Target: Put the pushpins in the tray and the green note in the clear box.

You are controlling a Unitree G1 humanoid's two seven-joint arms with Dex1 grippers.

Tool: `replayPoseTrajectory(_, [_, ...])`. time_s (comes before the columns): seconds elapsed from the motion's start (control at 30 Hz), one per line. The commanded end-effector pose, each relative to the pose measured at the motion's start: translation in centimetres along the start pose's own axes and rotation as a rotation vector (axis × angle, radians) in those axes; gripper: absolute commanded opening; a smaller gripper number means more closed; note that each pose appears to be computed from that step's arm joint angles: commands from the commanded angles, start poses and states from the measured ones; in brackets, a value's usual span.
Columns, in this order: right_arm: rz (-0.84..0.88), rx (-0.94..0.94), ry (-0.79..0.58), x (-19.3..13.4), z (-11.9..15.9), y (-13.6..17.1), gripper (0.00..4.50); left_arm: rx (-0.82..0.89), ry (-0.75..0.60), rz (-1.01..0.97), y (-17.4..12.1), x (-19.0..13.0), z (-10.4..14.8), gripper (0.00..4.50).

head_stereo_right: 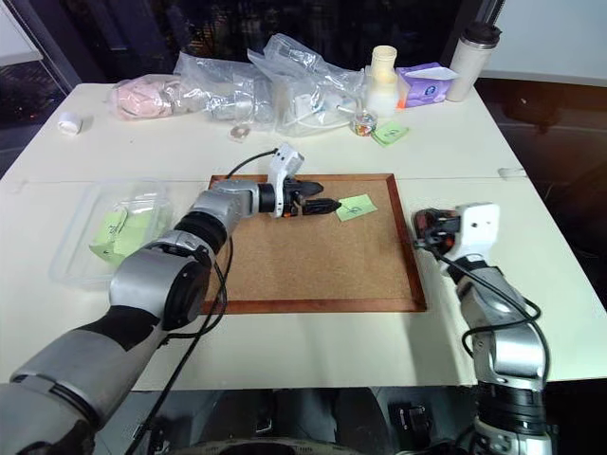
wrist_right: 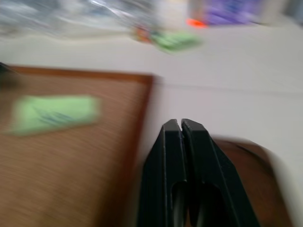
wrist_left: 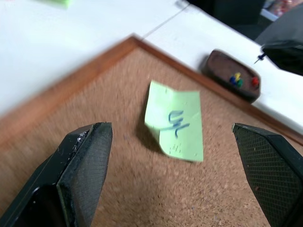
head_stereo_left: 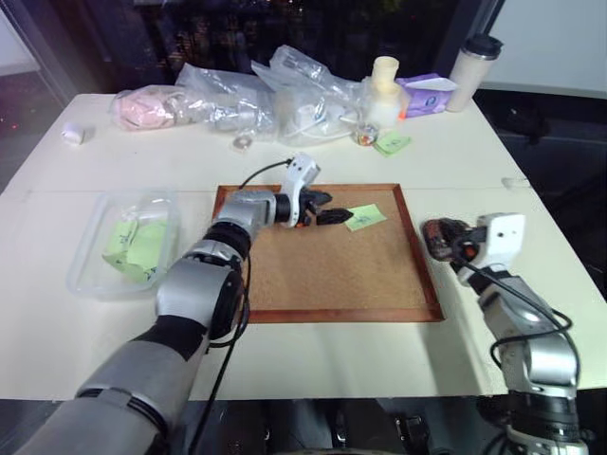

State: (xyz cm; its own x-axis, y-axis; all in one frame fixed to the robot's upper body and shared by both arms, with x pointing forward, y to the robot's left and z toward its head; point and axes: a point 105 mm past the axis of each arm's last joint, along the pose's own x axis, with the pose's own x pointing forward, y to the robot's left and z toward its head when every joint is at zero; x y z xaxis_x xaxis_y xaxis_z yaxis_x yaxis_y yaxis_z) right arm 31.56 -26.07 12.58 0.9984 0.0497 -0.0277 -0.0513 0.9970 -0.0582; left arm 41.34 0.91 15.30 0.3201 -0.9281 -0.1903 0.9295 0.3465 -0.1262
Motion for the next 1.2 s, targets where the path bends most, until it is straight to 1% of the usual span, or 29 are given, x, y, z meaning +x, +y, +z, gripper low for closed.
replayPoseTrajectory(0.03, [-0.008, 0.002, -0.016, -0.2, 0.6, -0.8, 0.00, 0.141, -0.047, -0.120, -1.3, -0.5, 2.4, 4.44])
replayPoseTrajectory(0.13, [-0.005, 0.015, -0.002, -0.1, 0.2, -1.3, 0.00, 0.296, -0.002, -0.171, -2.1, -1.0, 2.3, 4.44])
replayPoseTrajectory(0.2, [0.000, 0.021, 0.010, 0.1, -0.1, -1.5, 0.00, 0.423, 0.049, -0.188, -2.5, -1.4, 1.8, 4.44])
replayPoseTrajectory(0.27, [0.003, 0.021, 0.032, 0.4, -0.5, -1.7, 0.00, 0.500, 0.089, -0.208, -2.8, -1.9, 1.1, 4.44])
replayPoseTrajectory(0.37, [0.002, 0.020, 0.057, 0.6, -1.0, -2.0, 0.85, 0.520, 0.091, -0.232, -3.5, -2.5, 0.8, 4.50])
replayPoseTrajectory(0.43, [0.002, 0.019, 0.056, 0.6, -1.0, -2.1, 1.93, 0.518, 0.083, -0.236, -3.9, -2.7, 0.9, 4.50])
replayPoseTrajectory(0.47, [0.003, 0.020, 0.055, 0.6, -0.9, -2.2, 2.37, 0.511, 0.077, -0.230, -3.9, -2.8, 1.0, 4.50])
replayPoseTrajectory(0.57, [0.005, 0.022, 0.041, 0.7, -0.5, -2.2, 4.12, 0.490, 0.071, -0.208, -3.8, -3.2, 0.9, 4.50])
replayPoseTrajectory(0.6, [0.006, 0.022, 0.038, 0.7, -0.5, -2.2, 4.44, 0.486, 0.072, -0.201, -3.8, -3.2, 0.9, 4.50])
replayPoseTrajectory(0.83, [0.015, 0.031, 0.013, 0.8, 0.1, -1.9, 4.44, 0.465, 0.073, -0.170, -3.5, -3.6, 0.5, 4.50])
replayPoseTrajectory(0.93, [0.039, 0.046, -0.059, 0.9, 1.9, -1.2, 4.44, 0.476, 0.066, -0.140, -3.2, -3.9, 0.7, 4.50])
replayPoseTrajectory(1.03, [0.164, 0.020, -0.101, 1.2, 3.6, 1.4, 4.44, 0.503, 0.094, -0.114, -2.8, -4.7, 0.4, 4.50])
replayPoseTrajectory(1.1, [0.254, -0.013, -0.083, 1.6, 3.7, 3.6, 4.44, 0.525, 0.127, -0.094, -2.4, -5.4, -0.1, 4.50])
replayPoseTrajectory(1.2, [0.345, -0.013, -0.060, 2.9, 3.5, 6.5, 4.44, 0.514, 0.133, -0.042, -1.8, -6.4, -0.2, 4.50])
